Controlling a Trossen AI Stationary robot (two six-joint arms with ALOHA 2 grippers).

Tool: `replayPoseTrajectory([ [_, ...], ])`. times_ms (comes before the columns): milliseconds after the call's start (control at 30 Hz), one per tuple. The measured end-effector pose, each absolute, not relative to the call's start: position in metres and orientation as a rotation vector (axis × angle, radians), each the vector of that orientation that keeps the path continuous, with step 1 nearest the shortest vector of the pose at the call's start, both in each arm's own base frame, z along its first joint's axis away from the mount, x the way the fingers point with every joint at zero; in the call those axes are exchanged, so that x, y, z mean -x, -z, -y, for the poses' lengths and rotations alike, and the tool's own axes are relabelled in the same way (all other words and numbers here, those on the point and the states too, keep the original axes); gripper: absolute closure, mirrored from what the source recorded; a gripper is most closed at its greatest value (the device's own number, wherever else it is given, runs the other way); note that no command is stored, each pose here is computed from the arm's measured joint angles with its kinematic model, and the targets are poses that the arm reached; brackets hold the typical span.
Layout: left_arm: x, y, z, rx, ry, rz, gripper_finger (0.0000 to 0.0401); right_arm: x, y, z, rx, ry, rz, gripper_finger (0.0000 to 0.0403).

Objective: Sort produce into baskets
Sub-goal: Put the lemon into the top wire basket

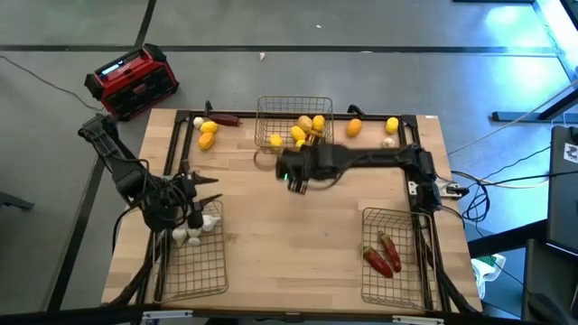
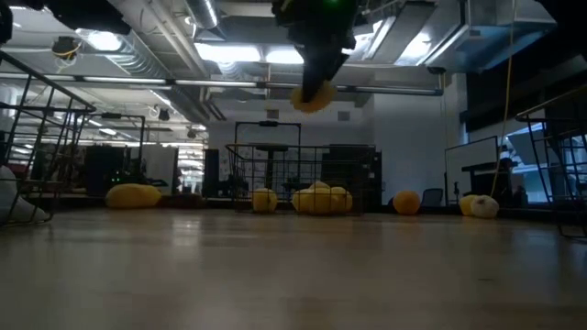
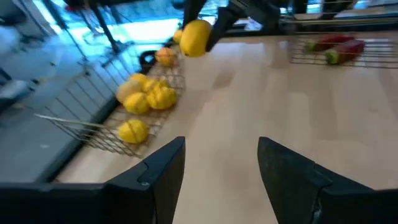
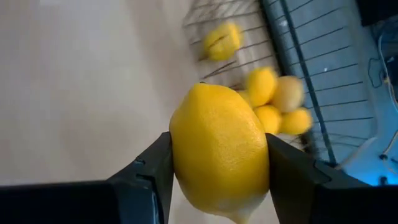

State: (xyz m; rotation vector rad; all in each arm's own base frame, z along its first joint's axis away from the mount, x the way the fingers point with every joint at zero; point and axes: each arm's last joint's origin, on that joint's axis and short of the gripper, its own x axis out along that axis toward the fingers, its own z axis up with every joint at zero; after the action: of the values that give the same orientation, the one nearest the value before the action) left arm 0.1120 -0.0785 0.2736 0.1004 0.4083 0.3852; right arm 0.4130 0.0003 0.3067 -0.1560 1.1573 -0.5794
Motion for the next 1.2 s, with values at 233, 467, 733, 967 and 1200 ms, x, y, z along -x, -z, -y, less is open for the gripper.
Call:
replayPoseTrajectory([
  [233,-0.120,-0.274,0.065,-0.219,-0.475,-0.441,0.0203,-0.400,-0.343,0.064,0.143,0.613,-1.037,0.0217],
  [467,-0.128,-0.275,0.046,-0.285,-0.599,-0.488,0.0203,-0.401,-0.340,0.142,0.078,0.571,-0.963,0.0208],
  [733,-0.135,-0.274,0.020,-0.278,-0.680,-0.594,0.0203,-0.404,-0.301,0.220,-0.073,0.508,-0.916,0.0205],
  [967,-0.143,-0.272,0.014,-0.214,-0.422,-0.703,0.0203,-0.409,-0.264,0.243,-0.182,0.503,-0.960,0.0210],
  [1200,-0.151,-0.263,0.012,-0.185,-0.262,-0.674,0.0203,-0.415,-0.247,0.245,-0.202,0.499,-0.993,0.0206],
])
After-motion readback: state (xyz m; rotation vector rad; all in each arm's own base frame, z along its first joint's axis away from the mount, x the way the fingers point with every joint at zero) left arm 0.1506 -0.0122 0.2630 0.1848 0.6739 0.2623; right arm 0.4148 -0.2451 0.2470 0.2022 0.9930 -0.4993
